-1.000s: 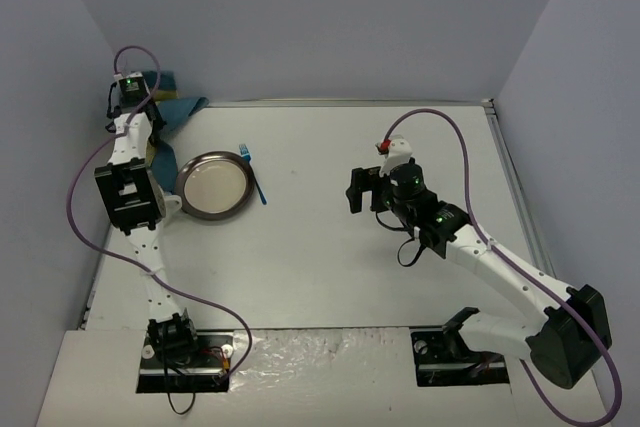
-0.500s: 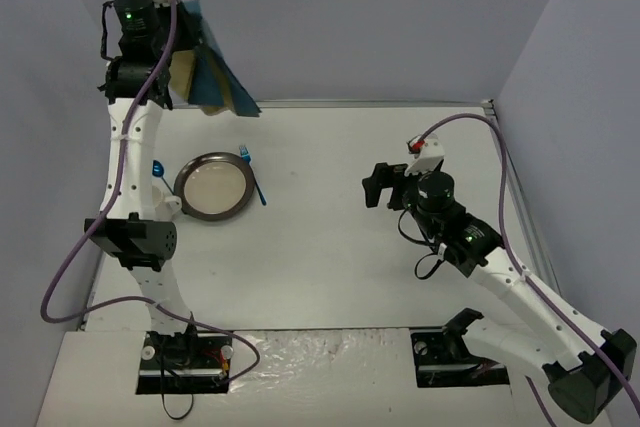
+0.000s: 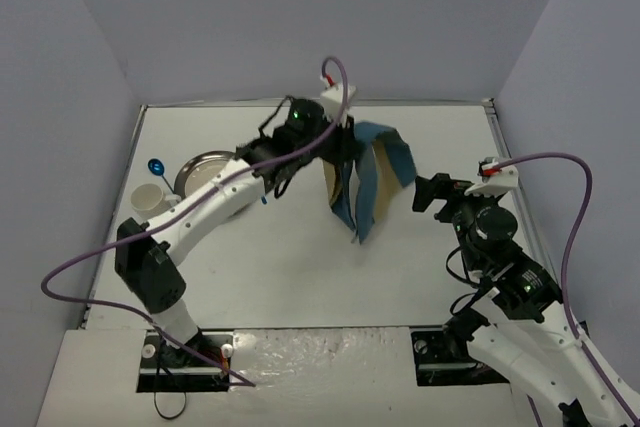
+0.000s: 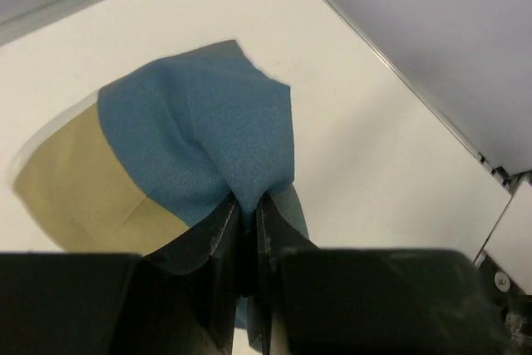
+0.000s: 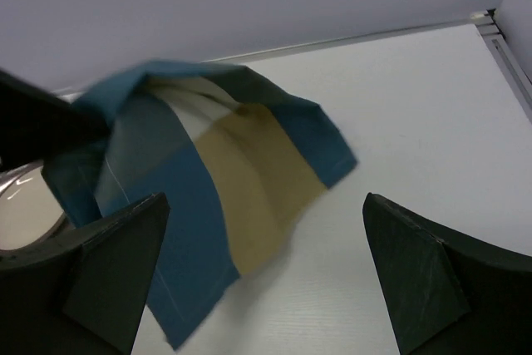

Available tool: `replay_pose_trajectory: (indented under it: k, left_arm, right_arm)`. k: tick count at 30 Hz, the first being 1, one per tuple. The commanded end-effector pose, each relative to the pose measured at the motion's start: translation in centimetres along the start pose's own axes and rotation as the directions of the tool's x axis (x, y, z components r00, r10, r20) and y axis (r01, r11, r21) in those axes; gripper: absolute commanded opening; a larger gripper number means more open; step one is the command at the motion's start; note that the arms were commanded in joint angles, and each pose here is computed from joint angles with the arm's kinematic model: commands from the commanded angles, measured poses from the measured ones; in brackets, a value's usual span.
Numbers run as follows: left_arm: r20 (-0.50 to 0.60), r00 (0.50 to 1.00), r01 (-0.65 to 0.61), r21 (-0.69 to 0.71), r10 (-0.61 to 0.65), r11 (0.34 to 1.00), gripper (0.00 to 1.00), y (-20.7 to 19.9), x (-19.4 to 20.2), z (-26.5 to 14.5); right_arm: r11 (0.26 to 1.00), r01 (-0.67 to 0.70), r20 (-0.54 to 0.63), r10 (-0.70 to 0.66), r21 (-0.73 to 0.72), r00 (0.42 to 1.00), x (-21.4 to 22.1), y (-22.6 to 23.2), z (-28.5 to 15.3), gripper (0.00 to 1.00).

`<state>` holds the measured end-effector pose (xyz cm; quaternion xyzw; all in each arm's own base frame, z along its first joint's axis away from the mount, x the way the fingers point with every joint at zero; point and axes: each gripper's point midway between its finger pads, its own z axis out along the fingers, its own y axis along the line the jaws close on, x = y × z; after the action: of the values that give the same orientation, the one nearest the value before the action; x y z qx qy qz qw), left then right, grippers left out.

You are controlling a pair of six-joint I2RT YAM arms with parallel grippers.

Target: Set the dinner table for one person

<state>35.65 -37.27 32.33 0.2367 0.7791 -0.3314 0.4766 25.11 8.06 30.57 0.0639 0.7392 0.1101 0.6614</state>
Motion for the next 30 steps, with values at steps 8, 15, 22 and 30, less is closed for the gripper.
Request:
replay_pose_trajectory:
  k: [8,15,22,30]
  left_arm:
    - [-0.017,1.000,-0.004,-0.255,0.000,0.967,0.75,5.3,8.4,-2.7]
    - [-0.018,1.000,0.007,-0.232,-0.011,0.973,0.93,4.5,8.5,-4.5]
    - [-0.125,0.987,0.061,-0.266,-0.098,0.962,0.91,5.8,16.2,-6.2]
    - [-0.174,0.962,0.158,-0.278,-0.212,0.948,0.58,6.1,23.2,-6.5]
  right_arm:
    - [0.979,0.071,-0.214,-0.029,0.192,0.977,6.7,-2.1,3.3,1.00]
    - [0.978,0.108,-0.462,-0.015,0.176,0.887,13.5,-2.1,6.7,1.00]
    - [0.983,0.106,-0.592,0.002,0.147,0.806,18.2,-1.6,7.0,0.98]
    - [0.994,0.014,-0.671,0.064,0.111,0.738,22.5,-0.7,5.3,0.79]
